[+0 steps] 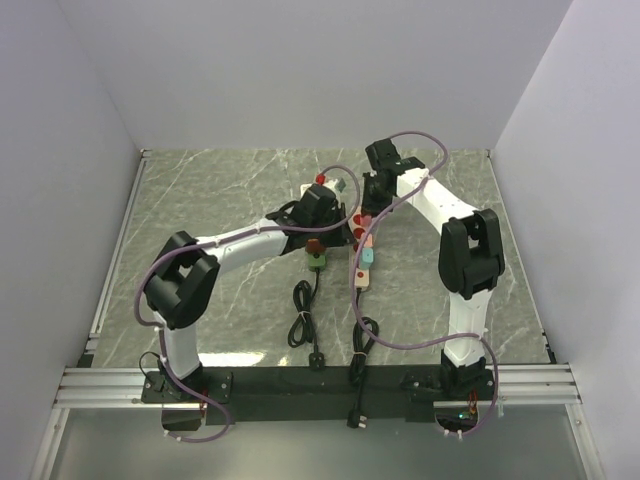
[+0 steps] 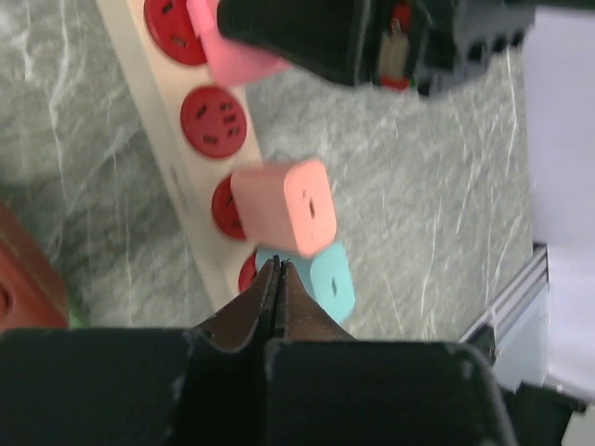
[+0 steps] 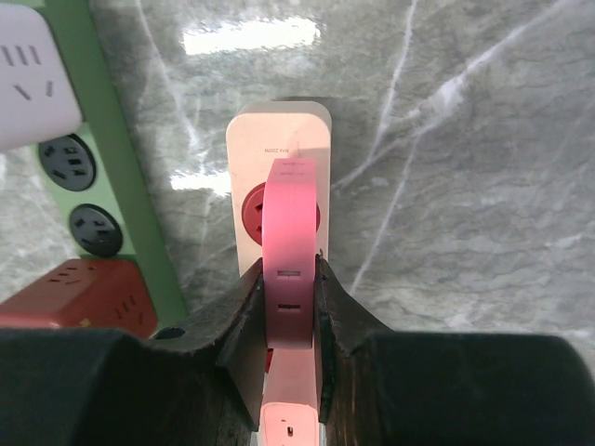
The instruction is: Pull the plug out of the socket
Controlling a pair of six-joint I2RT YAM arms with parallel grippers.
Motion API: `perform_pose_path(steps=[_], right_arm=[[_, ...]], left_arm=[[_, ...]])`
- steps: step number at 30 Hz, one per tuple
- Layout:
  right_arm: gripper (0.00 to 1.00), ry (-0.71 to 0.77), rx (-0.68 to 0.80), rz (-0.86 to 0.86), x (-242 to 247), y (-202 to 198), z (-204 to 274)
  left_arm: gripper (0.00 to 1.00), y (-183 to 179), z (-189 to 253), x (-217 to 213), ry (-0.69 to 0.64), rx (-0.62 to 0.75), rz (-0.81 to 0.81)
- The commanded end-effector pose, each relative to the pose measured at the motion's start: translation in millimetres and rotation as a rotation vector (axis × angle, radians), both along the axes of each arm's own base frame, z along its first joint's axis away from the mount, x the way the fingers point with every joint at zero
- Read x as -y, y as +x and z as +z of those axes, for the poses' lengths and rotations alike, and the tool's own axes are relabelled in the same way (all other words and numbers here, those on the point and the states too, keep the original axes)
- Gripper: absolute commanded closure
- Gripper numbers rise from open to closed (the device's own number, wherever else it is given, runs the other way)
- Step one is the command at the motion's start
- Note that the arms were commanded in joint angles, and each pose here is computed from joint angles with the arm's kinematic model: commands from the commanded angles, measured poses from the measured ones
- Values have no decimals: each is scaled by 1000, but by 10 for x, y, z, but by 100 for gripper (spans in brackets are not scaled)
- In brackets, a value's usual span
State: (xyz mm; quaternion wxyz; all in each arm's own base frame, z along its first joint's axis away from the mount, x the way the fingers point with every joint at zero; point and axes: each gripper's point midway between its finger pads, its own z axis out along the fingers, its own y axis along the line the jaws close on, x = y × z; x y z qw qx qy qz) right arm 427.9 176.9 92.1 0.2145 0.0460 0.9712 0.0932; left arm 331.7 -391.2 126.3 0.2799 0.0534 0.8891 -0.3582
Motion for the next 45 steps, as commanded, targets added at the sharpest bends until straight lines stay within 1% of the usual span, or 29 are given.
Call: perform_pose_path(steps=[1,3,5,6,9,13,17,21,26,31,35,37,40,45], right_arm=[[100,63,59,-16,-169,142,85],[100,71,56,-21,-182,144,68],[100,71,54,-24,-176,146,57],[100,68,47,-24,-172,136,38],[100,61,42,-21,-169,128,17],[100,61,32,-12,-174,109,-27],[100,78,12,-8,-216,99,-53],[100,91,19,-10,-257,112,65],[100,89,65,-28,-234,169,362],[100,49,65,-69,-129,135,528],[100,92,105,-69,-99,66,666],[100,118,101,-60,-119,36,665],[100,117,95,-65,-97,-7,719],[100,118,142,-102,-17,-59,929]], left_arm=[[100,228,114,144,-87,57,64],[100,304,2,197,-73,42,76],[100,389,-7,259,-67,45,81],[100,401,-210,239,-19,10,96],[100,448,-448,187,53,-36,138],[100,463,-574,187,86,-43,139],[100,433,-830,169,141,-87,144],[100,363,-1096,85,206,-128,155],[100,256,-1427,-28,271,-177,152],[100,216,-1569,-60,300,-194,143],[100,190,-1646,-97,316,-207,142],[100,203,-1644,-87,318,-202,137],[100,213,-1679,-79,325,-206,134],[100,211,-1729,-58,325,-215,128]])
